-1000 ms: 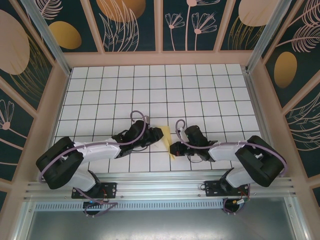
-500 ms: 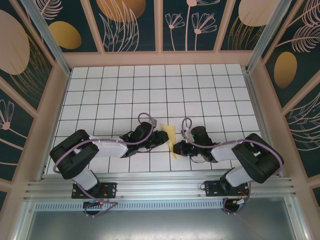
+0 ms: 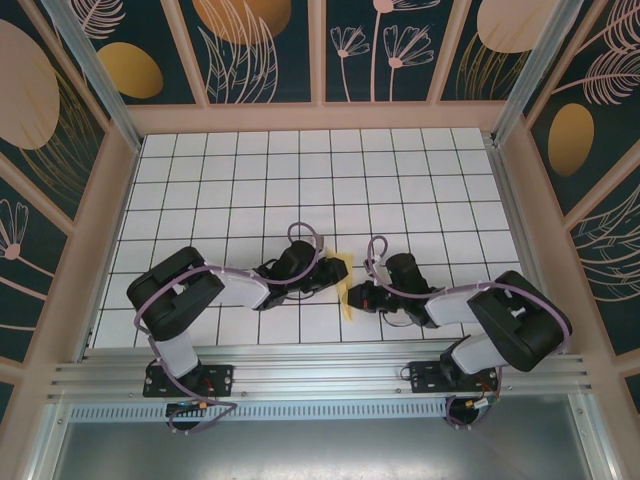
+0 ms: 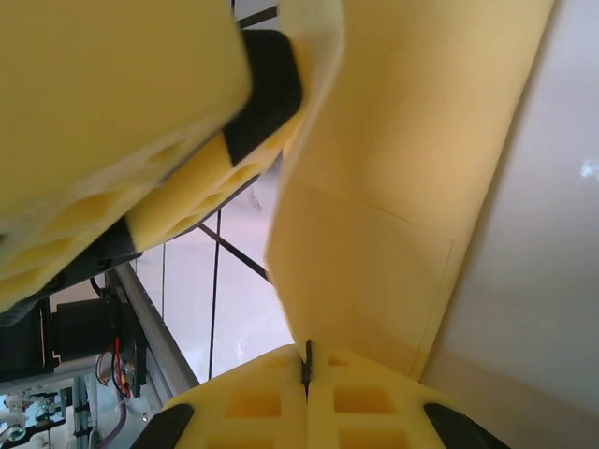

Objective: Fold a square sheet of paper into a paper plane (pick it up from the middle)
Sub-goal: Perform the fifth fold on the wing at the bottom-center of the table.

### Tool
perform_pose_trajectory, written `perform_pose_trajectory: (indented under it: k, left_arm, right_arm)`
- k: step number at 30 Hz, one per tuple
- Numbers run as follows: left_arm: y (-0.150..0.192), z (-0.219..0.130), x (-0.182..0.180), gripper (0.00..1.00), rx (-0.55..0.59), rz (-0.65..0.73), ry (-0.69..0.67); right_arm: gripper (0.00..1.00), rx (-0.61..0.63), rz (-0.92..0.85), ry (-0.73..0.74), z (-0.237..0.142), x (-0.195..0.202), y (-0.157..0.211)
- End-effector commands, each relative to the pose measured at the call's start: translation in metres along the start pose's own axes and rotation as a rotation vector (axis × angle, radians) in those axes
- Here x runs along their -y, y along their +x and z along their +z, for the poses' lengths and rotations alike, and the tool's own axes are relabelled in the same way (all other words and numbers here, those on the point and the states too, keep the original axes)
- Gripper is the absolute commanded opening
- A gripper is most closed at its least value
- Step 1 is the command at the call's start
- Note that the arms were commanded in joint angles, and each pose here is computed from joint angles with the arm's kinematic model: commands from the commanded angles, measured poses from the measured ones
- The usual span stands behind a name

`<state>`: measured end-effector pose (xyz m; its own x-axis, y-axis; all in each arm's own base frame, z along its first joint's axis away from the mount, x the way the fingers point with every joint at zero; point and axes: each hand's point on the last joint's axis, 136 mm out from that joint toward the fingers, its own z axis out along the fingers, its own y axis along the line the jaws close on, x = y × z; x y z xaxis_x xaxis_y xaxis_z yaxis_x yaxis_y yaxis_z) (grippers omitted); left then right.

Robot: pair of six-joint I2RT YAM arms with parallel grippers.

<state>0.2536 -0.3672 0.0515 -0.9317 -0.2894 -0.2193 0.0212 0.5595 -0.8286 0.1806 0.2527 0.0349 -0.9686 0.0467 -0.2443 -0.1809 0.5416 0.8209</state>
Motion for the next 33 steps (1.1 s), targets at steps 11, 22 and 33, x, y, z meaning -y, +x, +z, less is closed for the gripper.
perform_pose_trajectory:
  k: [11, 22, 33]
  left_arm:
    - [0.003, 0.013, 0.010, 0.30, -0.024, 0.022, 0.037]
    - [0.002, 0.017, 0.011, 0.30, -0.030, 0.036, 0.028]
    - [0.003, 0.019, 0.010, 0.29, -0.041, 0.040, 0.021]
  right_arm:
    - [0.33, 0.081, -0.012, 0.127, -0.017, 0.009, -0.013]
    - [0.42, 0.085, 0.009, 0.234, -0.018, 0.022, -0.019]
    - [0.38, 0.061, 0.021, 0.261, -0.012, 0.031, -0.022]
